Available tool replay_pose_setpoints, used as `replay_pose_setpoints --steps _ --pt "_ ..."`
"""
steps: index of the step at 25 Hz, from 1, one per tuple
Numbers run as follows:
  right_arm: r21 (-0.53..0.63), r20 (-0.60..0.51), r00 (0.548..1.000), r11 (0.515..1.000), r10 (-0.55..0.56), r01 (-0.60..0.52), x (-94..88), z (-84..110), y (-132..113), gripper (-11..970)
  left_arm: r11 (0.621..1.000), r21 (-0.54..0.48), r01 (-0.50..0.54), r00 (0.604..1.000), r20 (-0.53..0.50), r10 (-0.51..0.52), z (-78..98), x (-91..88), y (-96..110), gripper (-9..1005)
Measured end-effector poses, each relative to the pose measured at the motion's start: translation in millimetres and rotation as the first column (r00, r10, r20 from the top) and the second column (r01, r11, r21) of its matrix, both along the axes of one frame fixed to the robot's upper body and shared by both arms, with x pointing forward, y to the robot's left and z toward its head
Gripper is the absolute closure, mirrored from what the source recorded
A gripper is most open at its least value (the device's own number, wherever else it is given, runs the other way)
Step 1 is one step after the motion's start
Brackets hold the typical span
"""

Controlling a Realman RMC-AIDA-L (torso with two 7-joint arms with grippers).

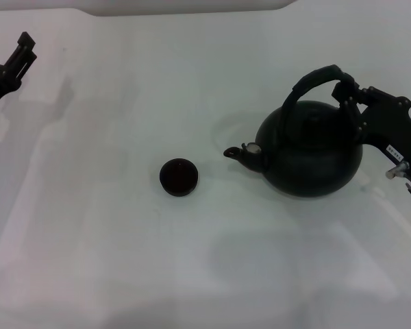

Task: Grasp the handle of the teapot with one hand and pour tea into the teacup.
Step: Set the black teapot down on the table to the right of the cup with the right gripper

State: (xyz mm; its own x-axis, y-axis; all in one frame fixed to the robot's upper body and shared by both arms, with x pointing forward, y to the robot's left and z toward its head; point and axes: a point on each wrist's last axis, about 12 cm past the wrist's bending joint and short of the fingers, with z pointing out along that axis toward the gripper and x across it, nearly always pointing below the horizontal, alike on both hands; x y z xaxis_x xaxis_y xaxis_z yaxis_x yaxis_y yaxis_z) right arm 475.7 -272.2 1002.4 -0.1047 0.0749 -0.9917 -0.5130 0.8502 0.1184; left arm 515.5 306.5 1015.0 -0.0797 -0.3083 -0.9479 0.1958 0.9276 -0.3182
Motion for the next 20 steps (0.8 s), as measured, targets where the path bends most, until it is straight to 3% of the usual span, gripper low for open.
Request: replay_pose_setpoints --steps 17,20 --pt "0.001 -0.025 1.0 1.0 -0.009 0.009 1.7 -1.7 -2.9 839 1.0 0.0 -0.007 1.0 -0.008 0.007 -0.7 0.6 0.7 103" --pt "0.008 -0.04 0.999 1.0 -0.015 0.015 2.3 -2.6 -2.8 754 1.0 0.001 -0.008 1.0 -0.01 0.008 -1.0 0.6 0.8 103"
